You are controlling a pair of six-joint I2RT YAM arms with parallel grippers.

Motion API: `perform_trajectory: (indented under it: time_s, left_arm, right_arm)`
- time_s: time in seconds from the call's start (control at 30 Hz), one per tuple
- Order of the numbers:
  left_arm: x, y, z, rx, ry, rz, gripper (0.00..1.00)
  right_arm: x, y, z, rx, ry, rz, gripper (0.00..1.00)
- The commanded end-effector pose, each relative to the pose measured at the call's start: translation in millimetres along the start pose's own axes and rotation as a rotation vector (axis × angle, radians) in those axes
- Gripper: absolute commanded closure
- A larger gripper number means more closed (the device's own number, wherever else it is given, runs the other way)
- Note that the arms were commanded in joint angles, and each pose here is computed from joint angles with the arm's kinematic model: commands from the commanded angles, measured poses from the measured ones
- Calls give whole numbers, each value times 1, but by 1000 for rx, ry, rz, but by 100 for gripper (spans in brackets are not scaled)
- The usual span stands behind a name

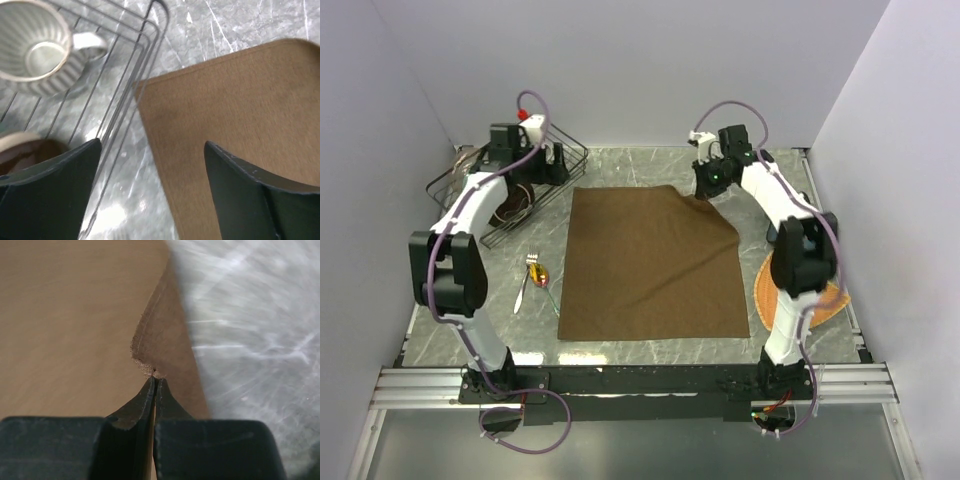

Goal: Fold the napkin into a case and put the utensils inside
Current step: Pick up the flattened napkin from the center of the board, then flatten out the napkin at the center of the board.

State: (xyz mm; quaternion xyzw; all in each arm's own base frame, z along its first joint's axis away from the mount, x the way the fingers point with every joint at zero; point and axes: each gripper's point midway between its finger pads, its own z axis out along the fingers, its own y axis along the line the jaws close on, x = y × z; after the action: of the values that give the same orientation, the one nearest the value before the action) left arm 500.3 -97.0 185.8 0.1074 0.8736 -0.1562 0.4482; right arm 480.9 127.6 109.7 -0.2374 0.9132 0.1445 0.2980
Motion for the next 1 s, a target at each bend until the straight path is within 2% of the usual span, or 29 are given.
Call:
perform_trajectory:
  time_s: [0.0, 0.07, 0.17, 0.23, 0.3, 0.33, 0.37, 0.5, 0.53, 0.57, 0.6, 0.67, 0.7, 0.77, 0.83, 0.87, 0.9, 0.93, 0.97]
  left_arm:
    - [-7, -2, -41, 85, -29, -45, 1]
    - [-1, -12, -56, 148, -40, 15, 1]
    - [7, -22, -75, 172, -57, 89, 1]
    - [6, -14, -89, 148, -81, 119, 1]
    - [24, -25, -96, 217, -67, 156, 1]
    - [26, -38, -104, 296, -92, 269, 1]
    - [42, -41, -105, 324, -71, 300, 1]
    - [52, -40, -101, 346, -59, 393, 1]
    - [71, -37, -93, 375, 19, 422, 1]
    - [66, -34, -92, 388, 38, 454, 1]
    - [81, -31, -80, 451, 95, 508, 3]
    - [90, -32, -82, 513, 186, 499, 15]
    - [103, -27, -73, 549, 225, 523, 26]
    - [117, -29, -76, 590, 275, 552, 35]
    - [128, -28, -78, 590, 279, 663, 47]
    - [152, -34, -79, 616, 317, 688, 50]
    - [152, -36, -79, 599, 304, 792, 50]
    - [173, -39, -80, 618, 336, 805, 49]
    - [177, -42, -80, 624, 336, 830, 49]
  right_arm:
    - [9, 54, -51, -91, -42, -254, 100]
    - [49, 78, -59, -121, 25, -363, 100]
    - [107, 90, -71, -145, 116, -463, 100]
    - [135, 86, -77, -140, 171, -492, 100]
    - [163, 71, -85, -103, 220, -522, 100]
    - [174, 62, -88, -78, 239, -524, 100]
    - [176, 57, -88, -61, 243, -521, 100]
    - [171, 47, -81, -38, 259, -463, 100]
    - [161, 45, -78, -37, 253, -445, 100]
    - [157, 44, -76, -35, 251, -400, 100]
    - [154, 43, -76, -45, 251, -368, 100]
    - [139, 38, -74, -45, 233, -320, 100]
    - [138, 36, -75, -51, 234, -298, 100]
    - [131, 33, -75, -48, 230, -287, 100]
    - [129, 31, -76, -40, 228, -287, 100]
    - [130, 31, -76, -42, 232, -287, 100]
    - [131, 30, -77, -40, 237, -284, 100]
    - [131, 29, -76, -39, 241, -282, 100]
    - [131, 29, -76, -38, 243, -279, 100]
